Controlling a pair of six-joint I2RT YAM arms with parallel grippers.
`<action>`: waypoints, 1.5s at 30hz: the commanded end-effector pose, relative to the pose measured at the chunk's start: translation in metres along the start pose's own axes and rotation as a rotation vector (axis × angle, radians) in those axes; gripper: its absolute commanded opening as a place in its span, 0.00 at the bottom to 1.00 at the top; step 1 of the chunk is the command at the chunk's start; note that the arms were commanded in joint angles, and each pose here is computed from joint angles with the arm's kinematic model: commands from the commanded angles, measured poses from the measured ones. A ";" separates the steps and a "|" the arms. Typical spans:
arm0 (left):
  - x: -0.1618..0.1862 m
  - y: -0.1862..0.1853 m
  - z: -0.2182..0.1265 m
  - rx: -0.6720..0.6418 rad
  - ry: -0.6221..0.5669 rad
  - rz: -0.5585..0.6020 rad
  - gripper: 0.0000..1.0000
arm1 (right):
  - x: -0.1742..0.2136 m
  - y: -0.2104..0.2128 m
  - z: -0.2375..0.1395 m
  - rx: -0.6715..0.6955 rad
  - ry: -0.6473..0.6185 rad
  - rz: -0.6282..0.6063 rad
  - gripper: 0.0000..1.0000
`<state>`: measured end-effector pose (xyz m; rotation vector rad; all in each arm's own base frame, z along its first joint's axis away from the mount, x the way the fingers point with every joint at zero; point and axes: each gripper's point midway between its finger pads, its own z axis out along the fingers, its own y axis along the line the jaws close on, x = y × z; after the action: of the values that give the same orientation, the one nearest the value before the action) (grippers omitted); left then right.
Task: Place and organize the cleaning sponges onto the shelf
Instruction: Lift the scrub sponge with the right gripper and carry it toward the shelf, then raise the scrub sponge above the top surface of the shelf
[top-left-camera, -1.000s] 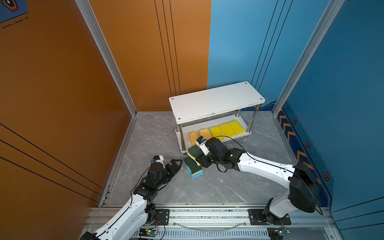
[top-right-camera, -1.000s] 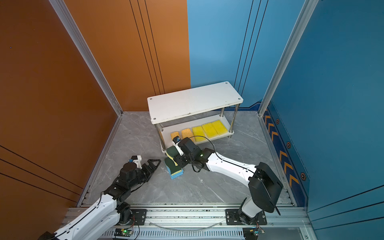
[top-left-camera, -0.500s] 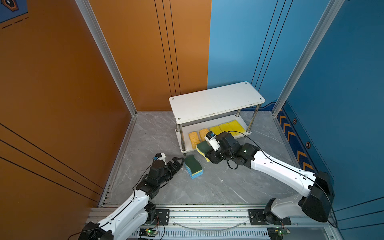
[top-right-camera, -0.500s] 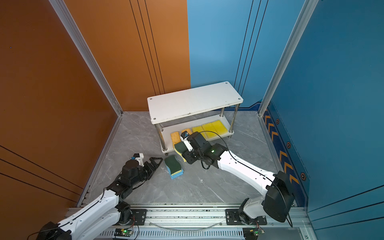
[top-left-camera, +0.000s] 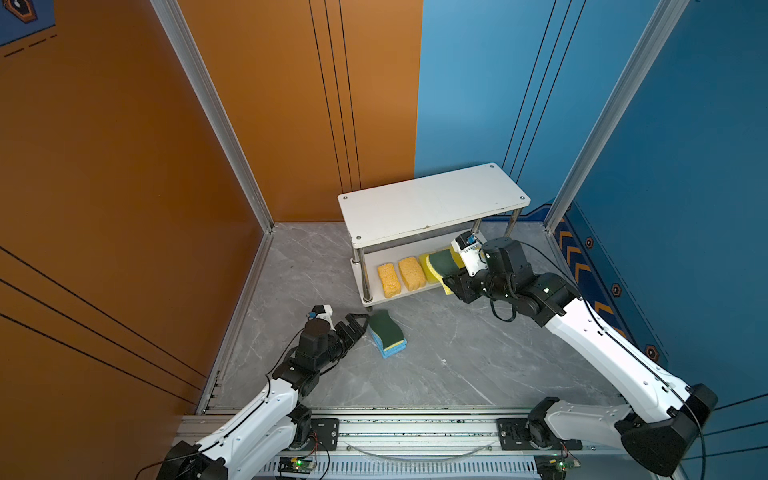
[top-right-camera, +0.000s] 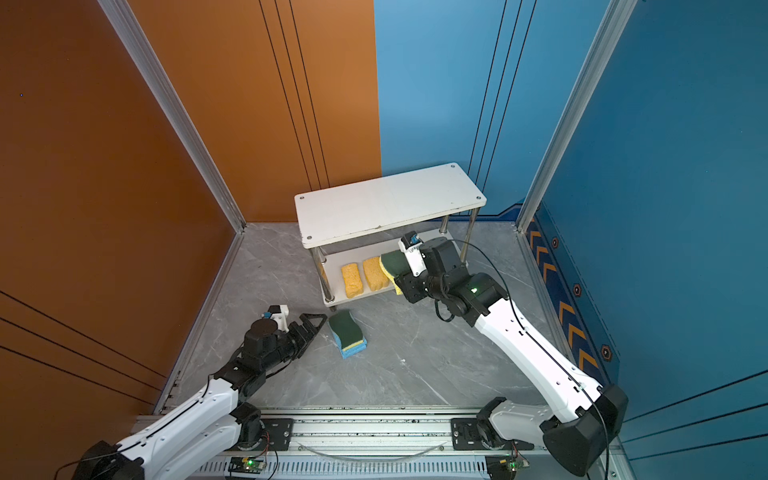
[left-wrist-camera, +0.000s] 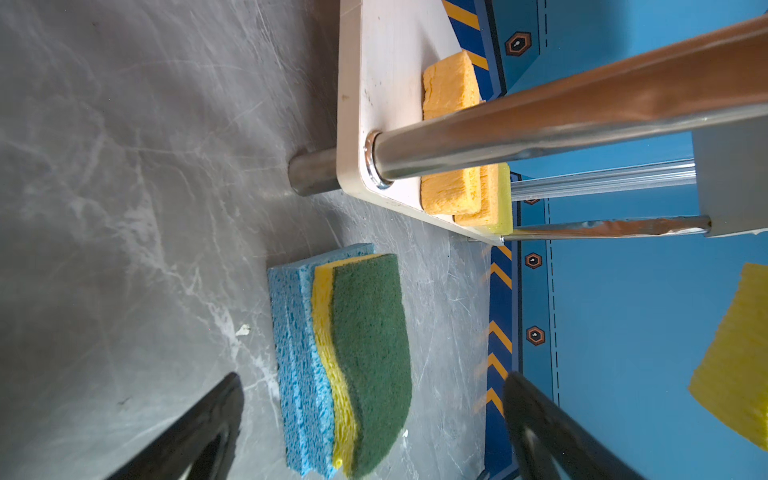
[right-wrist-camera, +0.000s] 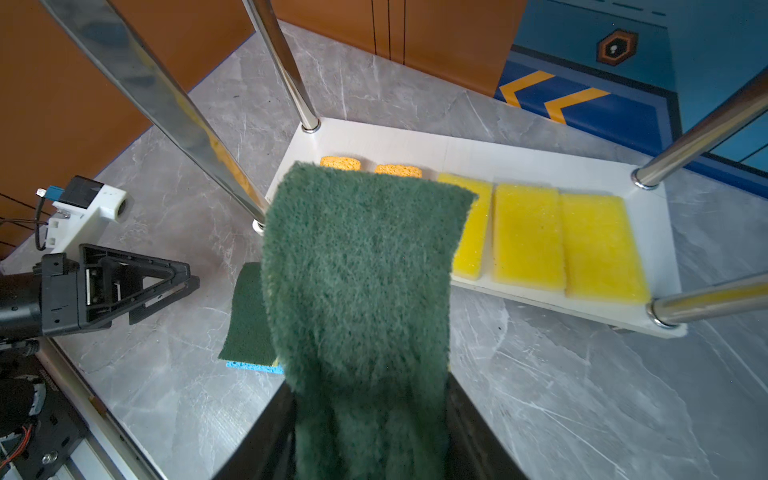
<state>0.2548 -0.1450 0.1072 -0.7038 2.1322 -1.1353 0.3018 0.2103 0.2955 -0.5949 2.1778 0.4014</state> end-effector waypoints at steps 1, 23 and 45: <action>-0.005 -0.021 -0.002 0.054 0.001 0.037 0.98 | -0.017 -0.015 -0.028 0.053 -0.037 -0.017 0.48; -0.016 -0.020 -0.003 0.049 0.004 -0.002 0.97 | -0.108 -0.097 -0.085 0.285 -0.226 0.016 0.47; -0.020 -0.015 -0.004 0.038 -0.014 -0.030 0.98 | -0.170 -0.200 -0.072 0.449 -0.356 0.023 0.45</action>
<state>0.2634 -0.1401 0.1191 -0.7176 2.1144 -1.1821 0.4483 0.0561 0.4346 -0.2149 1.9229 0.0067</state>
